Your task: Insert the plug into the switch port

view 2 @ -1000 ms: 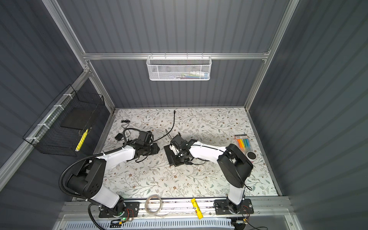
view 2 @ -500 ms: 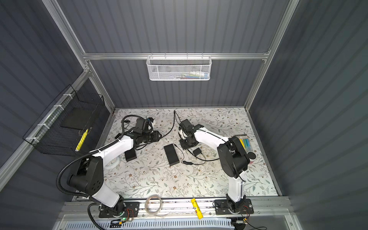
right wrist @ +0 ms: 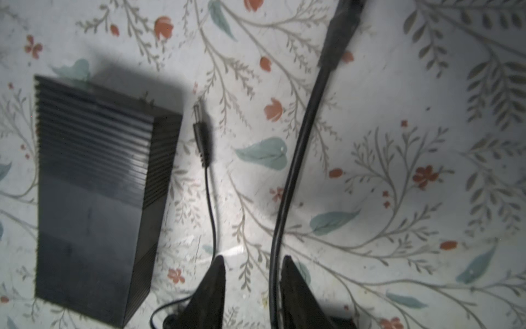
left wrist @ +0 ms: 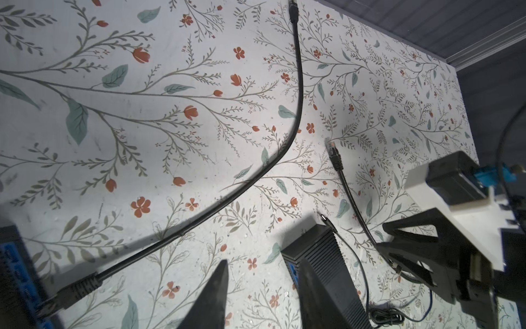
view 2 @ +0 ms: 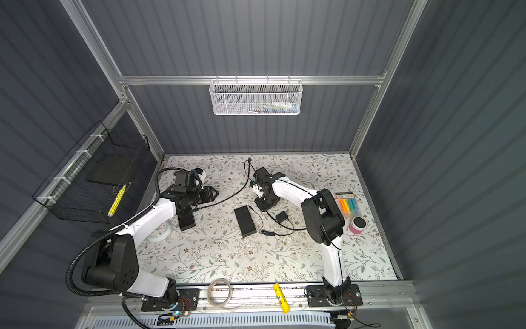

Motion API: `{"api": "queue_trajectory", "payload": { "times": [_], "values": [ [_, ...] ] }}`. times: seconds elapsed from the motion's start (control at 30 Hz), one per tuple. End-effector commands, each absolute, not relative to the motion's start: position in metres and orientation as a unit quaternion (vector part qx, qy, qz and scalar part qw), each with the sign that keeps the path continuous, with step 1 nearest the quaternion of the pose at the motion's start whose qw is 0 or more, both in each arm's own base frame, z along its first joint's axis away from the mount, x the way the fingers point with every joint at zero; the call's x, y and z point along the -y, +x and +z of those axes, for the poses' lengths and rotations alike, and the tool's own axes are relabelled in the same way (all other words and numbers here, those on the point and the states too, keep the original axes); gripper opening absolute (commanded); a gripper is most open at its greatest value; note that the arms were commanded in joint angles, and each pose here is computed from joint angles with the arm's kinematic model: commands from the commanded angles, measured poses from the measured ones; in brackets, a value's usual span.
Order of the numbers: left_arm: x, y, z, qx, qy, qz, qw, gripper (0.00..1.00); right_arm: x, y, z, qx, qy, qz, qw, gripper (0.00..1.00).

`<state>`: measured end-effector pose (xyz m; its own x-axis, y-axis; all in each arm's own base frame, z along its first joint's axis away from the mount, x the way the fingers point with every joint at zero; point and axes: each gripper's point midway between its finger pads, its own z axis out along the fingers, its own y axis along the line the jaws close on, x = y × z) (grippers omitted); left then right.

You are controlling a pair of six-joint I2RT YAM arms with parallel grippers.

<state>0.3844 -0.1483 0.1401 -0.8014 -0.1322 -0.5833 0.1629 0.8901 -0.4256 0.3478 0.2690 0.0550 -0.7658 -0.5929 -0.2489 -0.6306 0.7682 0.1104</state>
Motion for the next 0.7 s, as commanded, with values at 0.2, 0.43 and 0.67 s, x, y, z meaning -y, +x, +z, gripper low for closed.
{"api": "queue_trajectory", "payload": {
  "times": [0.2,0.43,0.67],
  "values": [
    [0.157,0.388,0.132,-0.914,0.011,-0.268,0.304,0.41,-0.279,0.281,0.047,-0.942,-0.297,0.148,0.054,0.41],
    [0.161,0.386,0.132,-0.91,0.013,-0.286,0.299,0.41,-0.286,0.289,0.038,-0.96,-0.221,0.159,0.058,0.37],
    [0.156,0.385,0.129,-0.911,0.008,-0.292,0.293,0.41,-0.283,0.279,0.024,-0.972,-0.184,0.143,0.04,0.36]
  ]
}}
